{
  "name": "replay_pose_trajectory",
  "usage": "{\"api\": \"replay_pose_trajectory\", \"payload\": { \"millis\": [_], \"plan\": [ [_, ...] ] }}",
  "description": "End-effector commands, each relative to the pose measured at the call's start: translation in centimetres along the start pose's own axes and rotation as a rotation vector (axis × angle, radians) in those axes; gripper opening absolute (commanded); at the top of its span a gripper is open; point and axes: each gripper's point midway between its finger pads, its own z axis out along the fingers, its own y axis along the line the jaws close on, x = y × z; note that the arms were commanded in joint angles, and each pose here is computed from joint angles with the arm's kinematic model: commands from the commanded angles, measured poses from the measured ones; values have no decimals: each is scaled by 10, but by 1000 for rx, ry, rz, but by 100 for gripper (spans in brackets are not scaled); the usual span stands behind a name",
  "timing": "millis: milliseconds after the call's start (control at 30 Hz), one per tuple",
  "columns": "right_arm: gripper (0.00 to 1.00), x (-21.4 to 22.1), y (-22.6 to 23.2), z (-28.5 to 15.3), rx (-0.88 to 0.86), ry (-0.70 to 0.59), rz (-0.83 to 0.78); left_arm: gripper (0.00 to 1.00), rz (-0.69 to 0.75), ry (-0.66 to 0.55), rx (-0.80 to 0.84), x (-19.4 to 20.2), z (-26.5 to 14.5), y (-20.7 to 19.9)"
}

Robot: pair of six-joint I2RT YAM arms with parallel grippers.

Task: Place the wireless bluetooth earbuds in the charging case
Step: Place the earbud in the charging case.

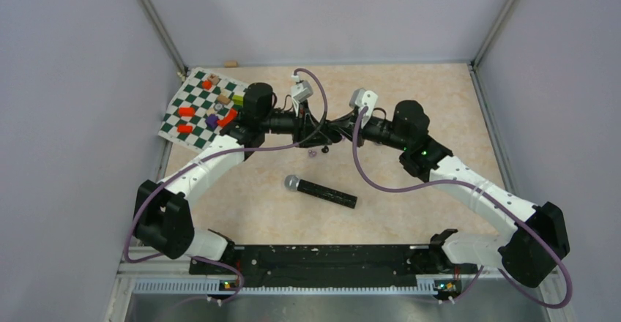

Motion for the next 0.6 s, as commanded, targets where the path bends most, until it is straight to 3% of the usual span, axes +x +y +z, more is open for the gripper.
{"api": "replay_pose_trajectory", "payload": {
  "millis": [0, 300, 567],
  "plan": [
    [0, -12, 21, 0, -113, -22, -25, 0, 49, -32, 5, -15, -1, -5],
    [0, -19, 36, -5, -207, -28, -24, 0, 60, -34, -4, -16, -5, -4],
    [5, -32, 30, -13, -191, -56, -4, 0, 62, -33, -6, -15, -5, -3]
  ]
}}
